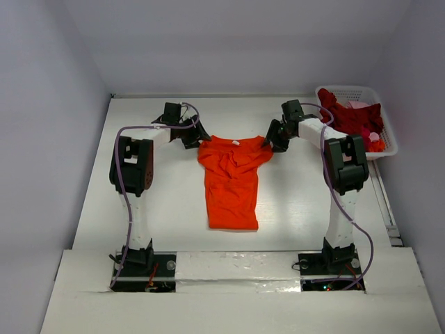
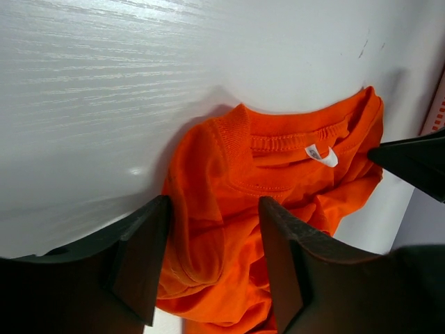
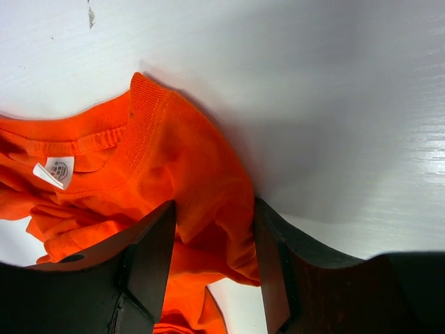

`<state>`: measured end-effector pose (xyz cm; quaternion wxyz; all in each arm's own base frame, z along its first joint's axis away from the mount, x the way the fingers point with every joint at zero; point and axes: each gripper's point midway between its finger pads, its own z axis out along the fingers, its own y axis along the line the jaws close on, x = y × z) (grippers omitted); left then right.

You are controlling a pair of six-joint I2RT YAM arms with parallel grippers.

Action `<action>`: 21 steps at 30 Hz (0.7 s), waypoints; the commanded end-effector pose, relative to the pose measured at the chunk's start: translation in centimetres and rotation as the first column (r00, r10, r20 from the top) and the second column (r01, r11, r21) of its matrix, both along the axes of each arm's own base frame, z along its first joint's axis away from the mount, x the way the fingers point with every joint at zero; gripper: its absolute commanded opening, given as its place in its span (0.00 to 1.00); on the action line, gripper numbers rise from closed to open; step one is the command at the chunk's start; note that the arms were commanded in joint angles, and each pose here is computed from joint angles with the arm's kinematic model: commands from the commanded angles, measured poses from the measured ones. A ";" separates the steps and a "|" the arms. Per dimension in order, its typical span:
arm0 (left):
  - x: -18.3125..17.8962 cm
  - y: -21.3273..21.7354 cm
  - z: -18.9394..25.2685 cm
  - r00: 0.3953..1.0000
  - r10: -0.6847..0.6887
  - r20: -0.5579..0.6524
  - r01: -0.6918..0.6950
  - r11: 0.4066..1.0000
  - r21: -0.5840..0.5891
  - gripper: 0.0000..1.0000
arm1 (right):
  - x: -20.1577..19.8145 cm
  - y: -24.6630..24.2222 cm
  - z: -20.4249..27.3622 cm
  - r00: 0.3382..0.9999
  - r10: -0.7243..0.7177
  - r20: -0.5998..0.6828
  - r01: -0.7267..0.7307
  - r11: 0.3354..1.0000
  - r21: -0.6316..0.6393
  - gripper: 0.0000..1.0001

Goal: Fold and stack the t-shirts
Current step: Grab one side of the 2/3 rectangular tshirt with both arms

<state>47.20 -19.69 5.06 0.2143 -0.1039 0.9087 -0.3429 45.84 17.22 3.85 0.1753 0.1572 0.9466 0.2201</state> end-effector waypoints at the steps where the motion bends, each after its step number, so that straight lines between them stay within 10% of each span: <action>1: 0.3 0.0 0.1 1.000 -0.011 0.002 0.011 1.000 -0.008 0.48 | 1.2 0.2 0.8 0.999 0.014 0.035 -0.014 1.000 0.012 0.54; 11: -0.1 0.3 -0.4 1.000 -0.003 -0.014 0.003 1.000 0.004 0.25 | 1.3 0.4 0.9 0.999 0.013 0.035 -0.014 1.000 0.020 0.52; 21: 0.0 0.3 -0.6 1.000 0.007 -0.028 -0.007 1.000 0.009 0.11 | 1.4 0.4 0.8 1.000 0.011 0.029 -0.012 1.000 0.021 0.05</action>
